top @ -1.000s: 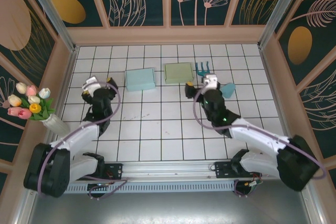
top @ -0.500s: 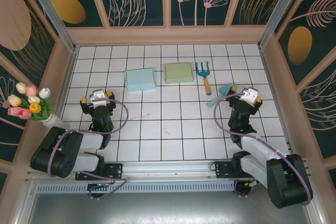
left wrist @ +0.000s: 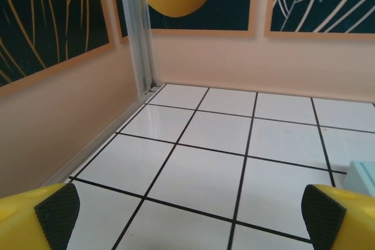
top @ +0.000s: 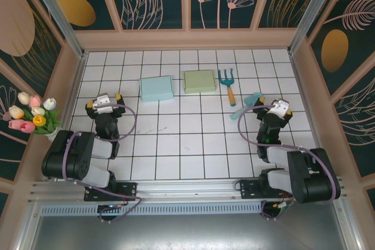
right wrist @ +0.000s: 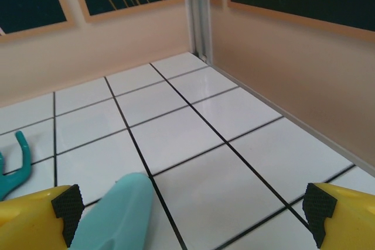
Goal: Fold the paper box
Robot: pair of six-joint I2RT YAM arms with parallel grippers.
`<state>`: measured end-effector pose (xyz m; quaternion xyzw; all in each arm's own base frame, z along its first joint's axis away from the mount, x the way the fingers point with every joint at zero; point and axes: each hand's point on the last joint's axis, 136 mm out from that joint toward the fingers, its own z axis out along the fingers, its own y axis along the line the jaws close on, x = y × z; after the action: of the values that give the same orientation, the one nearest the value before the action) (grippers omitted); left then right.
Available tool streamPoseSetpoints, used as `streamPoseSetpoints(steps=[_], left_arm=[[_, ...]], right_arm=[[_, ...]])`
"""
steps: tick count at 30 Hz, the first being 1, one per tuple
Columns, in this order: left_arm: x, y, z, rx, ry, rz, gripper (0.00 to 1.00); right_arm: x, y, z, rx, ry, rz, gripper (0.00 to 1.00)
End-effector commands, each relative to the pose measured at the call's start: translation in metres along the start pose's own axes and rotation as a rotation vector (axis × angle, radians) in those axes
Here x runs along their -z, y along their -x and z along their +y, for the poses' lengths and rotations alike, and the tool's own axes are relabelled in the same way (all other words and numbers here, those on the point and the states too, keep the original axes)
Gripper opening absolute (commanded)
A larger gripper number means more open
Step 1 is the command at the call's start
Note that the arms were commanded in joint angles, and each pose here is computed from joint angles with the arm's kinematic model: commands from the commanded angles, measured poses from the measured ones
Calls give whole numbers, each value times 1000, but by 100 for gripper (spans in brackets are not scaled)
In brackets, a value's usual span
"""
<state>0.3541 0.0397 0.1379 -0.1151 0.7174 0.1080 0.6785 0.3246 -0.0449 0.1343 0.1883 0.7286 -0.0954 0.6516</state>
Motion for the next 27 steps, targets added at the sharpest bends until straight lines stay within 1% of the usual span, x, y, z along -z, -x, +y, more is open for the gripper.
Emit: streamPoseSetpoints(steps=[1,2,7,10,12,18,20,22,24,27], left_arm=[[-8,2,-8,77,-63,10,99],[-12,2,-6,80,-47,8,99],[-12,2,-7,82,-56,15,99],[-12,1,-7,81,-56,15,99],[-12,2,-7,80,-56,15,99],[-12,2,-7,79,-56,15,99],[-12,1,-7,78,-56,16,99],[-12,2,-7,79,-56,15,99],[-12,1,-7,78,-57,16,99],[-12,2,-7,78,-56,15,99]], right_arm=[[1,21,10,-10,62,-98,99],[0,21,11,-4,64,-103,99],[-6,16,13,-1,97,-118,99],[-7,12,26,27,176,-106,99],[-2,12,29,33,203,-126,99],[-5,2,42,70,288,-113,99],[-15,-5,47,77,304,-50,99],[-31,-11,40,55,250,4,99],[-37,-11,32,8,251,26,99],[-37,-10,32,8,249,20,99]])
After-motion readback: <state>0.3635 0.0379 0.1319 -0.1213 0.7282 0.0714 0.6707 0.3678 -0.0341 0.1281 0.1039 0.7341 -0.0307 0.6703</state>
